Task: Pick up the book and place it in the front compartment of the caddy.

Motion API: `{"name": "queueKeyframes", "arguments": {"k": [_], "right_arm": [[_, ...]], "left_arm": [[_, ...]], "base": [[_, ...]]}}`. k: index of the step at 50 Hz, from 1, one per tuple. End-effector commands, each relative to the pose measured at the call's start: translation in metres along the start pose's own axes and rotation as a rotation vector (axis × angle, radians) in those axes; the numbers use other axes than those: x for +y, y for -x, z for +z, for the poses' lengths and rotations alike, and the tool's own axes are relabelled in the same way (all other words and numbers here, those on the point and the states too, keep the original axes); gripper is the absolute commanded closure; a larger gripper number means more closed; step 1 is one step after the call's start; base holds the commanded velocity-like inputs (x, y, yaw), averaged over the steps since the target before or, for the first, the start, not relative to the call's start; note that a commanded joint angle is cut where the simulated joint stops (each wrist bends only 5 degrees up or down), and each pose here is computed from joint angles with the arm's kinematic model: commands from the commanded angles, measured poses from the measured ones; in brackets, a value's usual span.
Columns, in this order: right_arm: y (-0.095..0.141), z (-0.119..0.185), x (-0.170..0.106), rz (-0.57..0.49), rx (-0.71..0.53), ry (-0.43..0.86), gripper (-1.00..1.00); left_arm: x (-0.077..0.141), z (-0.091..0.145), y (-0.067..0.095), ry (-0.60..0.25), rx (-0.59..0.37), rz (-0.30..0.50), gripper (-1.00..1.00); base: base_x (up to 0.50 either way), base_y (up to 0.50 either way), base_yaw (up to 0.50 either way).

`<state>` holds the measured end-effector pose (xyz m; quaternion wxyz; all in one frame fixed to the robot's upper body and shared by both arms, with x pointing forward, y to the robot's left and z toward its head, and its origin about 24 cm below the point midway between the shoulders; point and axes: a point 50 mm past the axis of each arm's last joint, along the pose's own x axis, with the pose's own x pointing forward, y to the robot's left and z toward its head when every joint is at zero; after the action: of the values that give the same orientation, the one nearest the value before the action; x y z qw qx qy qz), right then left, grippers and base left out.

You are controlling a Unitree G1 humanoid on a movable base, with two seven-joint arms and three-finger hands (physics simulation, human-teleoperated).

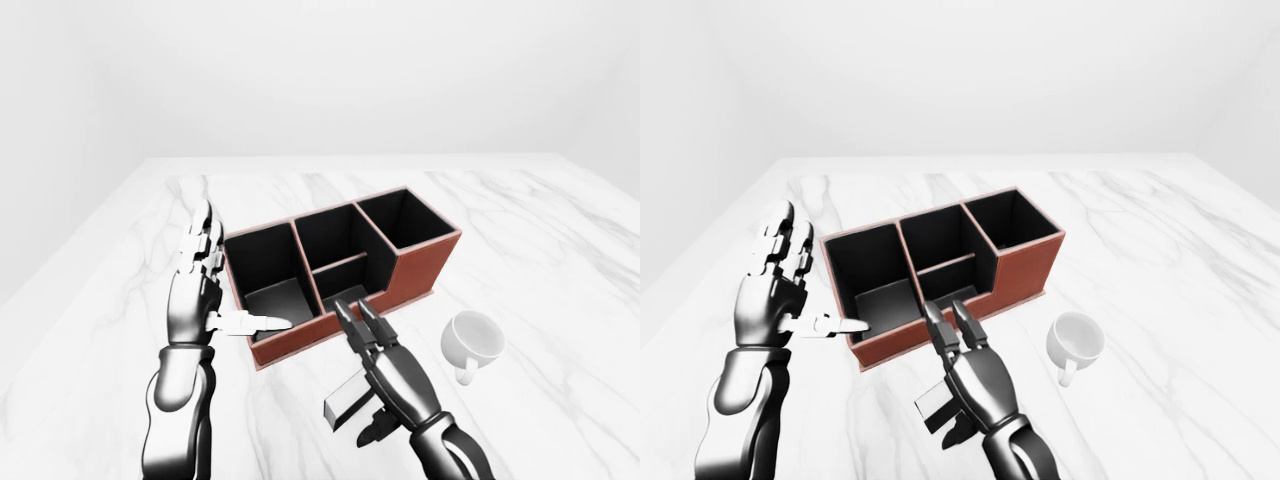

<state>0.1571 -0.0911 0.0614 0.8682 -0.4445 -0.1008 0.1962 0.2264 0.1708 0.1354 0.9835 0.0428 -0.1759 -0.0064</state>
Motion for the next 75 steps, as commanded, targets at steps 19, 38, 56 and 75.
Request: {"name": "queueKeyframes", "arguments": {"k": [19,38,56,75], "right_arm": [[-0.005,-0.003,0.01,0.022,0.007,0.017,-1.0],[-0.015,-0.012,0.016,0.024,0.03,0.027,-1.0],[-0.016,-0.021,0.019,0.027,0.071,0.037,-1.0],[-0.015,-0.025,0.026,0.042,0.088,0.052,-1.0]], "left_arm": [[-0.001,-0.002,0.0,0.002,0.009,-0.004,-1.0],[-0.001,-0.003,0.0,0.001,0.015,-0.005,-1.0],[-0.002,-0.005,0.0,0.001,0.02,-0.006,-1.0],[-0.002,-0.004,0.0,0.0,0.017,-0.006,-1.0]], "base": [[0.0,0.0,0.0],[0.0,0.0,0.0],[0.0,0.0,0.0],[0.0,0.0,0.0]]}}
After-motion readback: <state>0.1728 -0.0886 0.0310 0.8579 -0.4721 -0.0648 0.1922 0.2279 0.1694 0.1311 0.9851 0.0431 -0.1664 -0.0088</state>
